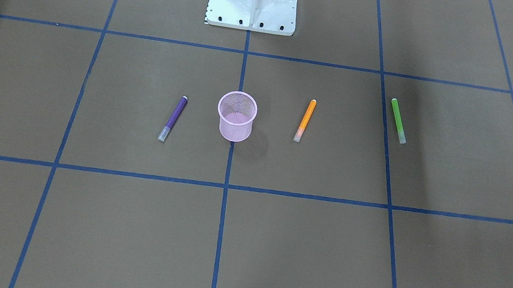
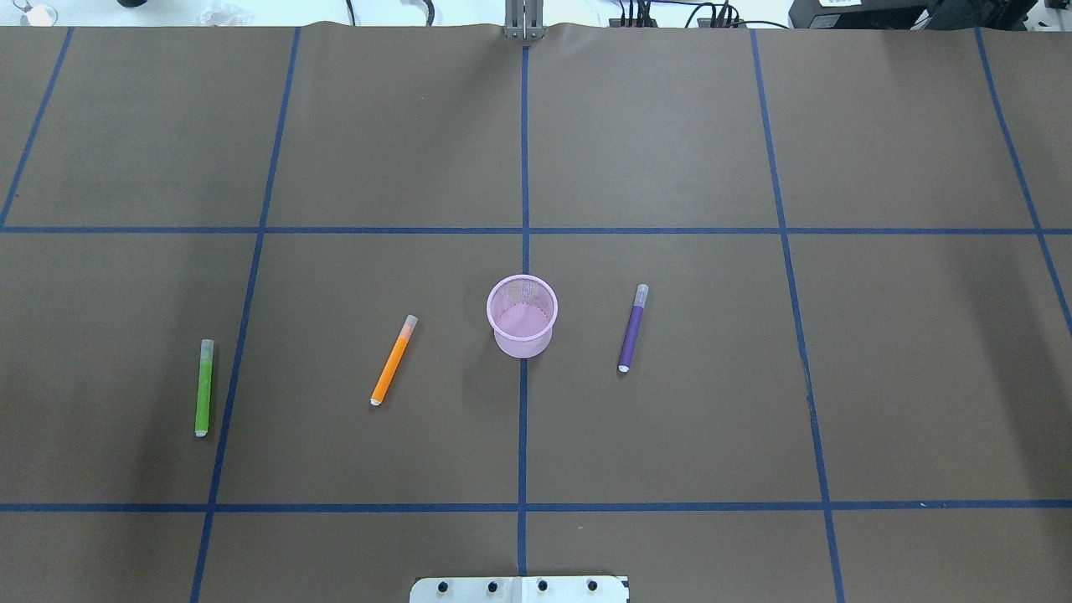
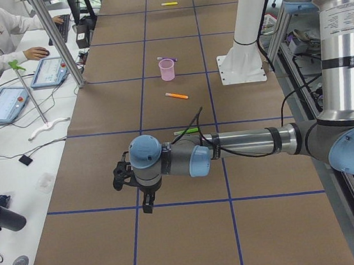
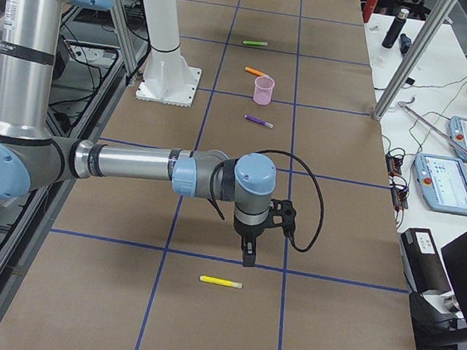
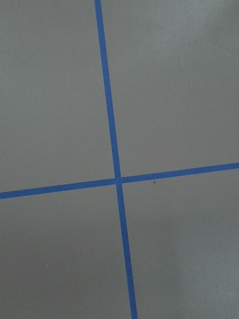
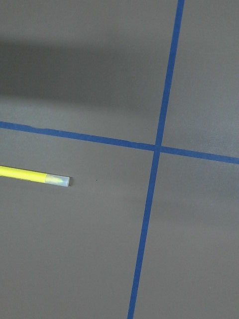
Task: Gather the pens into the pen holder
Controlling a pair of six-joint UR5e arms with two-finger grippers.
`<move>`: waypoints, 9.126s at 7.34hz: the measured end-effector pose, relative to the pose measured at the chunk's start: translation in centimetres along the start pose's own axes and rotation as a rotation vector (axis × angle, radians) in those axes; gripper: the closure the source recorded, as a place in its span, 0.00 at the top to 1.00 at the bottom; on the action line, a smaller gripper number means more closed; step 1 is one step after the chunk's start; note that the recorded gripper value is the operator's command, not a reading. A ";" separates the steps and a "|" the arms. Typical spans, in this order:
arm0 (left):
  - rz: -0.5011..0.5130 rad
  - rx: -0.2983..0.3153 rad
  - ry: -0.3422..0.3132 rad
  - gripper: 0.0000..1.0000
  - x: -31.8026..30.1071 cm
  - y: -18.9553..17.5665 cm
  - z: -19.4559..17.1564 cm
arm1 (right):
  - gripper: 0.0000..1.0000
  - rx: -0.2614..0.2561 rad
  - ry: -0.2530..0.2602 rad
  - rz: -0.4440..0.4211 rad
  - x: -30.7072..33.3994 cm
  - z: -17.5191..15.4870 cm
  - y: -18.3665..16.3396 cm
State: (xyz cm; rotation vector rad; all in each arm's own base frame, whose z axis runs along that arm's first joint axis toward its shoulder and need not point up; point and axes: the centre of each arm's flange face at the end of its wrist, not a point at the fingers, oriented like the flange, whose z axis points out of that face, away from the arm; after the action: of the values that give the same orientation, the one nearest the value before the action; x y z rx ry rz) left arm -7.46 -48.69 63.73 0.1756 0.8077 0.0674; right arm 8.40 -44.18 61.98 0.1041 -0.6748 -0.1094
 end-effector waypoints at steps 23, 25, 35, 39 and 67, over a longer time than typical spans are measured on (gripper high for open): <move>0.271 0.263 -0.026 1.00 3.3 -3.6 -2.9 | 0.60 0.271 -0.017 0.194 1.7 20.3 7.7; 0.272 0.264 -0.026 1.00 3.3 -3.6 -2.9 | 0.56 0.261 -0.018 0.179 1.0 21.0 7.6; 0.269 0.260 -0.026 1.00 3.1 -3.4 -2.7 | 0.00 0.354 -0.051 0.096 -3.6 18.1 3.3; 0.269 0.261 -0.026 1.00 3.1 -3.4 -2.7 | 0.00 0.627 -0.275 -0.188 -18.4 9.5 -8.1; 0.098 0.217 0.146 1.00 18.7 -4.3 3.2 | 0.99 0.486 -0.250 0.021 -58.9 2.3 -17.5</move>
State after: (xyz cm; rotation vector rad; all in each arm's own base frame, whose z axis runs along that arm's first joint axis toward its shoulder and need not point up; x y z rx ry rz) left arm 7.72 -50.93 51.81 0.4196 0.9513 0.0853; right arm -39.91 -53.74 25.13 0.5571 -0.9422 0.0658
